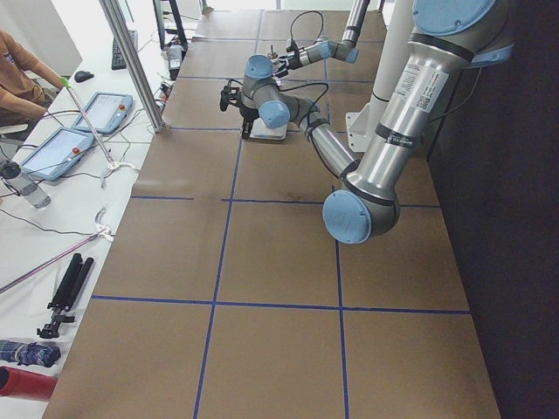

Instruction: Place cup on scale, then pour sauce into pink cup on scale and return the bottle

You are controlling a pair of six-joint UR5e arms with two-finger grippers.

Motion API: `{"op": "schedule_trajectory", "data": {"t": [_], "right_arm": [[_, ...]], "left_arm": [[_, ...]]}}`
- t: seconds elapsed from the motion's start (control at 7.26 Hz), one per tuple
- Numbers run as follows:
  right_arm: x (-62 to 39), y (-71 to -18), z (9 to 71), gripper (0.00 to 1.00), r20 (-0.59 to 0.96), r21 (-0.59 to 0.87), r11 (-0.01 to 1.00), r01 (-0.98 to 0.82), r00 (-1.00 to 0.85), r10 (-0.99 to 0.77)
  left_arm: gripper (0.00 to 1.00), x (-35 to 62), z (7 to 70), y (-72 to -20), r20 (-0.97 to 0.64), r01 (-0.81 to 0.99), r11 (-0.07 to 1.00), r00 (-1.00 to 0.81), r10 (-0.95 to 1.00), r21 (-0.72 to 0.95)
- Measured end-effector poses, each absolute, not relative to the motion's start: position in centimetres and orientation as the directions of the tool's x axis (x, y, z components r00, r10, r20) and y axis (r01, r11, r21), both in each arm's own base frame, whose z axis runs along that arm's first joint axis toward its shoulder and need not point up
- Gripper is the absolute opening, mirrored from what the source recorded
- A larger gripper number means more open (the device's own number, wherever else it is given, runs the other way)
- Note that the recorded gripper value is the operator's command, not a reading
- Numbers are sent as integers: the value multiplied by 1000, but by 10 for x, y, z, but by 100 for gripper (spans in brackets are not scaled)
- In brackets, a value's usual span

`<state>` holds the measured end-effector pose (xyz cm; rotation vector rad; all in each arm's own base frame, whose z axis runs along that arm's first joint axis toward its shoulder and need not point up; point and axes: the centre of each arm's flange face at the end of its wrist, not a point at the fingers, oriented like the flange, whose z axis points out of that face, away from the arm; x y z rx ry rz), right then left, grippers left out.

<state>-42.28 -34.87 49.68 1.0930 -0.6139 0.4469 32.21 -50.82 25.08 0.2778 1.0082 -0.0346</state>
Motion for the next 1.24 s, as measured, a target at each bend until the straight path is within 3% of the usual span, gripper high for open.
{"op": "schedule_trajectory", "data": {"t": [1.24], "right_arm": [[-408, -288, 496, 100, 714, 647, 434, -628, 698, -55]], "left_arm": [[52, 323, 253, -509, -837, 155, 965, 539, 96, 211]]}}
